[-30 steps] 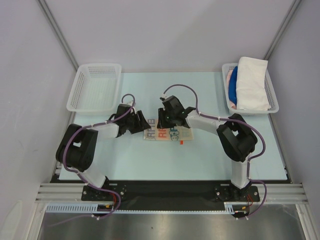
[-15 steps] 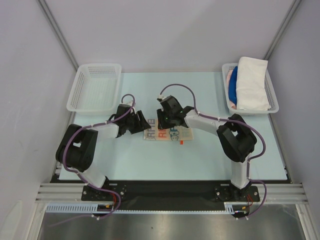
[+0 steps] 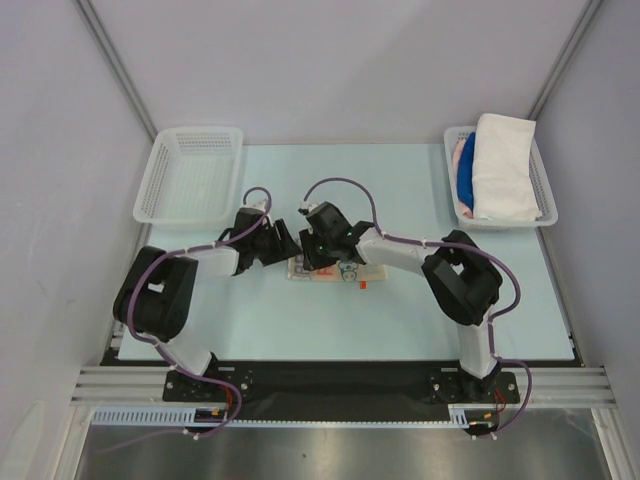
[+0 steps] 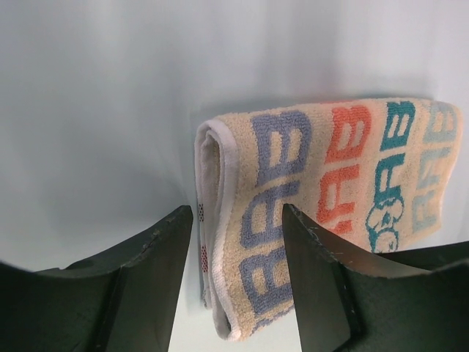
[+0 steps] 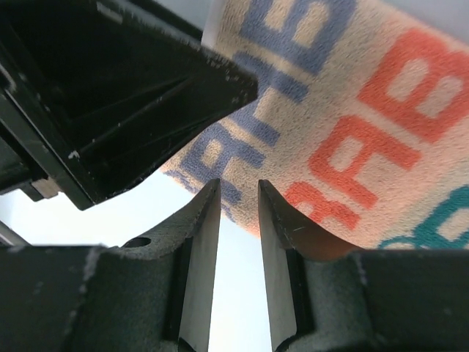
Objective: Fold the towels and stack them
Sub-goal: Fold the towel
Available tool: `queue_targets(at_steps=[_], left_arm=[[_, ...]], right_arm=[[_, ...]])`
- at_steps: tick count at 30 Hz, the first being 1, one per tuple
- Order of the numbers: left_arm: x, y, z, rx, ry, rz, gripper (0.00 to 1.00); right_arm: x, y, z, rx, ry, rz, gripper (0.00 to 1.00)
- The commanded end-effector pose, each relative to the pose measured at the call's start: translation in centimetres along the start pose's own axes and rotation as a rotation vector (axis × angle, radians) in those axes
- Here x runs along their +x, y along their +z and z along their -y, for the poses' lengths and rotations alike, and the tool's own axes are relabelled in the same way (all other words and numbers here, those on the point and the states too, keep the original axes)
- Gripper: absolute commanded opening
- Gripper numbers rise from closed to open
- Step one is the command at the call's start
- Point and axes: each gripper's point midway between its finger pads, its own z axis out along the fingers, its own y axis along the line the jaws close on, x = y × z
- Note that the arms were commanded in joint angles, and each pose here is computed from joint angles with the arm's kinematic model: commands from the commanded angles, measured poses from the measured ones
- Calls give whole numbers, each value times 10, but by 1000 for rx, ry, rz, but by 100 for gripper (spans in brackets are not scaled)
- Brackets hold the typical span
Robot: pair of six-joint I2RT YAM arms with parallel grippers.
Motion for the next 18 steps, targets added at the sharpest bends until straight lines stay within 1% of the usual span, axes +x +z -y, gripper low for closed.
queue_targets(at_steps=[1,4,5,10,12,16,17,18], left_arm=[[56,3,-52,-190,-24,-160,61],[58,4,-53,-191,-22,-165,60],[54,6,-50,-180,-17,-150,60],[56,9,-49,-176,-12,-155,55],[56,9,-47,-174,-10,-155,50],[54,7,-44,-171,-3,-149,40],[53,6,-43,-169,-1,-147,35],[51,5,-42,-168,0,-144,32]], right_arm=[[-4,4,-7,-15,14,40,33],[-1,7,-4,7,13,42,34],[1,8,-1,11,18,39,36],[11,17,10,34,36,25,36],[14,17,14,36,45,18,36],[7,11,15,29,43,35,37],[3,9,15,28,37,45,38],[-2,6,15,29,31,56,39]])
